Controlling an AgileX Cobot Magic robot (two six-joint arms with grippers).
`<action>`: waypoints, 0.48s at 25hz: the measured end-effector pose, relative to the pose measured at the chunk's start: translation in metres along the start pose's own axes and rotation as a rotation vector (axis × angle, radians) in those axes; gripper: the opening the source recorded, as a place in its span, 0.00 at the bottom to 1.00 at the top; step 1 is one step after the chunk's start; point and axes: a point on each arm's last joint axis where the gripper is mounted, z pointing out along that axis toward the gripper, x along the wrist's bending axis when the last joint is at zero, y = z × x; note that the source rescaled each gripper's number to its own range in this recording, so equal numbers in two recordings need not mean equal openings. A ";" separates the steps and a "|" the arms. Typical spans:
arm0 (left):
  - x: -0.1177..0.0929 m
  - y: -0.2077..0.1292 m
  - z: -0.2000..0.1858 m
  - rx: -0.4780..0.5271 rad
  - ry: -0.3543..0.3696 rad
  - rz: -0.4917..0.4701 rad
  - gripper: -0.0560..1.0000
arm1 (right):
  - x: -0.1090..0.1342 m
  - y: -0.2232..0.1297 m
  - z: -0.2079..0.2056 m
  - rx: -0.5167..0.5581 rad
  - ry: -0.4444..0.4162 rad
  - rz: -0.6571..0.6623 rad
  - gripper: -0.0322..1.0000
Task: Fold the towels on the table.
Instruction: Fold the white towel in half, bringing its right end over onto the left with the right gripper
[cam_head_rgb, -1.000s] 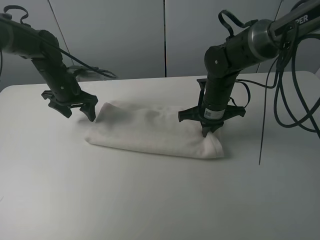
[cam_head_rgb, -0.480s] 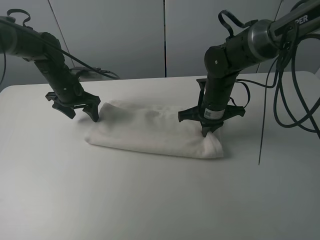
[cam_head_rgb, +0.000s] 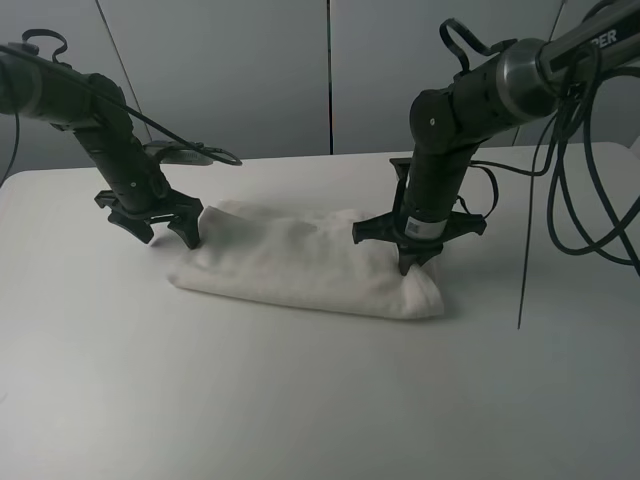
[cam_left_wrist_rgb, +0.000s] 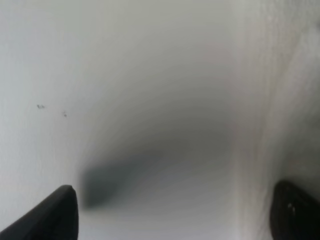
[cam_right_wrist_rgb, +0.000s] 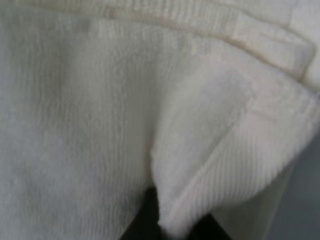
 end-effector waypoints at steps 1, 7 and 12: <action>0.000 0.000 0.000 0.000 0.000 0.000 0.99 | 0.001 0.000 -0.002 -0.002 0.013 -0.002 0.03; 0.000 0.000 0.000 -0.005 0.001 0.002 0.99 | 0.008 0.001 -0.037 -0.078 0.102 0.001 0.03; 0.000 0.001 0.000 -0.006 0.002 0.004 0.99 | 0.017 -0.002 -0.059 -0.102 0.225 0.006 0.03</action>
